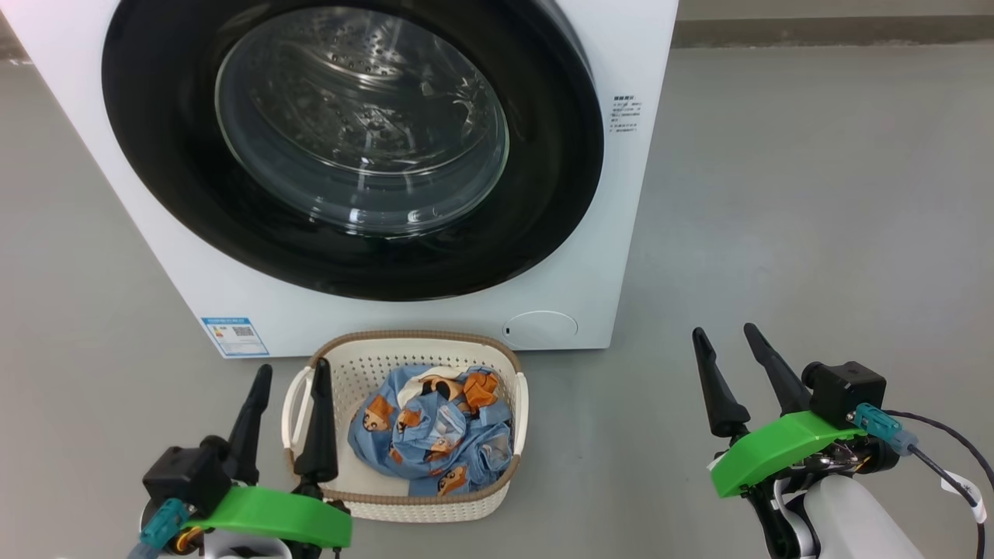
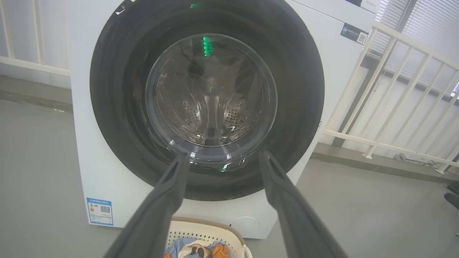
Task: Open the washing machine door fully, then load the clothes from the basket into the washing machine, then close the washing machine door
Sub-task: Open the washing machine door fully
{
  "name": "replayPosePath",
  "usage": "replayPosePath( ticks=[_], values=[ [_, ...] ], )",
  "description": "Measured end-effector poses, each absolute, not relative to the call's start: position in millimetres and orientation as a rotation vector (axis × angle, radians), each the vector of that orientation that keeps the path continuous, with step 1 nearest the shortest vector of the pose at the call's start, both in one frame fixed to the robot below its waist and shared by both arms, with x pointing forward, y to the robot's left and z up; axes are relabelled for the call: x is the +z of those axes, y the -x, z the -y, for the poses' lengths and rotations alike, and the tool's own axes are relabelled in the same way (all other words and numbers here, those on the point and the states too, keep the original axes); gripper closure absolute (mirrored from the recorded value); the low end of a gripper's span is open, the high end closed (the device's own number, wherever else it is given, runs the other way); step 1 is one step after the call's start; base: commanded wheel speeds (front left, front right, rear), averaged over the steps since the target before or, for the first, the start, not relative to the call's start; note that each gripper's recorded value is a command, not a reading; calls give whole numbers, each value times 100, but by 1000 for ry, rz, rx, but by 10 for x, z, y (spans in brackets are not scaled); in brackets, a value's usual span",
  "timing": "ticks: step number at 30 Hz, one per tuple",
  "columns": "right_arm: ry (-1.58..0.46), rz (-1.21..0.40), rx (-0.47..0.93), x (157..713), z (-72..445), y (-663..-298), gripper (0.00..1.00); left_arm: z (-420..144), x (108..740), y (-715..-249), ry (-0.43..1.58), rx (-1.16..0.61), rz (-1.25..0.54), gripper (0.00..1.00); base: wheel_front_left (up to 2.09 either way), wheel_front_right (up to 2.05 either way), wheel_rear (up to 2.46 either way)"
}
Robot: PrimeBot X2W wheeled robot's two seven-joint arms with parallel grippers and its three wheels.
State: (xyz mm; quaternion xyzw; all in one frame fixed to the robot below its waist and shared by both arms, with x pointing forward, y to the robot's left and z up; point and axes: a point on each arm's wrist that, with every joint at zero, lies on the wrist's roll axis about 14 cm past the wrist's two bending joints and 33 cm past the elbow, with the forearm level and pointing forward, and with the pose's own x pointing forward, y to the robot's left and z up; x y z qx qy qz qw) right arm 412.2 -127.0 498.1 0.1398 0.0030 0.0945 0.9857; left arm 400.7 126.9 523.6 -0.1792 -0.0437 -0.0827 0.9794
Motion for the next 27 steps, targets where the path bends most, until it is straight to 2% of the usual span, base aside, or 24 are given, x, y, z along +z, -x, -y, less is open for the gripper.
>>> replayPosePath(
  ticks=[7,18,19,21,23,25,27],
  values=[
    [-284,-23,182,4913,1286,-4166,0,-1296,5176,-4042,365,-155,74,0,0,0,0],
    [-311,13,148,5009,1408,-4454,0,-1357,5156,-4188,370,-136,79,0,0,0,0],
    [-315,16,149,5019,1407,-4486,10,-1362,5135,-4192,371,-133,74,0,0,0,0],
    [-313,25,152,5053,1412,-4554,51,-1375,5097,-4201,372,-127,65,0,0,0,0],
    [-328,38,150,5098,1440,-4633,73,-1390,5071,-4216,372,-122,60,0,0,0,0],
    [-332,49,148,5136,1476,-4709,100,-1408,5055,-4236,372,-117,57,0,0,0,0],
    [-330,58,149,5168,1500,-4782,100,-1415,5062,-4269,372,-120,61,0,0,0,0]
  ],
)
